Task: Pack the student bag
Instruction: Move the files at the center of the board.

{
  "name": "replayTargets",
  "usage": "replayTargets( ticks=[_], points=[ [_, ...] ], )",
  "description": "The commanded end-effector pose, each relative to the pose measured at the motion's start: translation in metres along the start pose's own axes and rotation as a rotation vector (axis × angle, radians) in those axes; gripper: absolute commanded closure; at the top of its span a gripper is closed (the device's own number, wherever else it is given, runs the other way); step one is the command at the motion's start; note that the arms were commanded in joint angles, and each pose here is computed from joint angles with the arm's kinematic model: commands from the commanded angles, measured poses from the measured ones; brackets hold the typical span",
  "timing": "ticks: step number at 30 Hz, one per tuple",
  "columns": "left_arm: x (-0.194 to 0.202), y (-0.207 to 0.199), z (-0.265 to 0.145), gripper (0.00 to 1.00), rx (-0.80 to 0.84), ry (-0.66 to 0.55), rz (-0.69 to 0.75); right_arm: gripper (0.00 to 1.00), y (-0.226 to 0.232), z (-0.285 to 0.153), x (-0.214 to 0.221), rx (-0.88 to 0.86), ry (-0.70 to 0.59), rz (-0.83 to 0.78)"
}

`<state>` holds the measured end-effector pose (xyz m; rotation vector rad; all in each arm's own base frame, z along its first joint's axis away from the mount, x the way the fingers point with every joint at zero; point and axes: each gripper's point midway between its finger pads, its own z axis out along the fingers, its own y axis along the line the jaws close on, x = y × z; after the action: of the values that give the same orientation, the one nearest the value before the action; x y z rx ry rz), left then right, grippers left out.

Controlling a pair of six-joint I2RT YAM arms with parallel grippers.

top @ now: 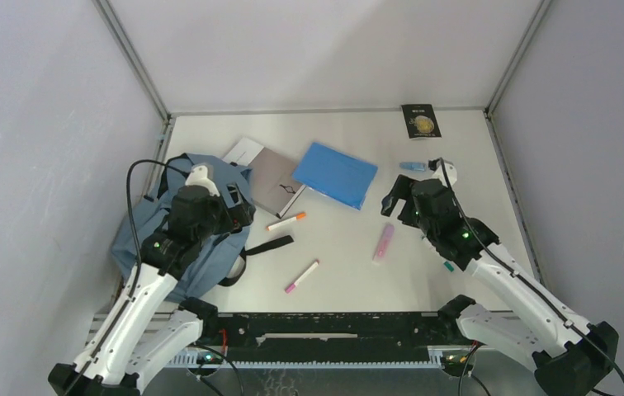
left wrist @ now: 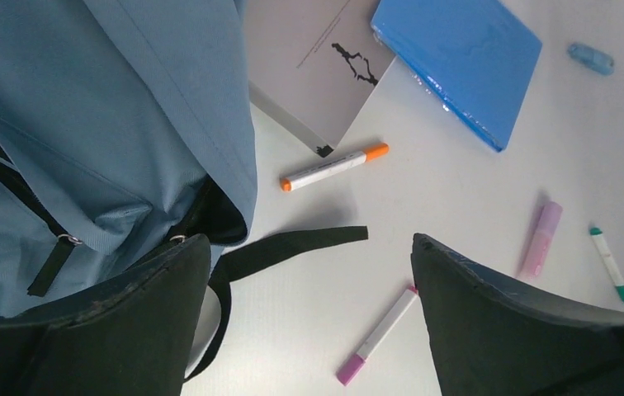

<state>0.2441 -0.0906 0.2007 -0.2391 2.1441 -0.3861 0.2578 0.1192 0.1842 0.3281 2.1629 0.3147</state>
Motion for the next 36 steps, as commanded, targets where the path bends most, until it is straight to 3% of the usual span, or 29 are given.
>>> replayTargets(
  ticks=[1, 5, 13, 19, 28, 36],
  points=[
    [0.012, 0.003, 0.008, 0.06, -0.034, 0.027, 0.055, 0.0, 0.018, 0.003, 0.0, -0.045, -0.01, 0.011],
    [0.024, 0.003, 0.021, 0.08, -0.112, 0.089, 0.099, 0.0, 0.03, 0.008, 0.008, -0.068, 0.01, -0.001],
    [0.037, -0.046, 0.06, 0.13, -0.128, 0.197, 0.105, 0.0, 0.036, 0.008, 0.01, -0.085, 0.017, 0.0],
    [0.017, -0.066, 0.097, 0.17, -0.214, 0.224, 0.095, 0.0, 0.023, 0.002, 0.015, -0.043, 0.032, -0.009],
    [-0.009, -0.044, 0.132, 0.11, -0.379, 0.26, -0.061, 0.0, 0.012, -0.004, 0.02, -0.035, 0.026, -0.01],
    [-0.008, -0.055, 0.163, 0.11, -0.365, 0.309, -0.029, 0.0, 0.031, 0.003, 0.03, -0.115, 0.067, 0.0]
  ],
)
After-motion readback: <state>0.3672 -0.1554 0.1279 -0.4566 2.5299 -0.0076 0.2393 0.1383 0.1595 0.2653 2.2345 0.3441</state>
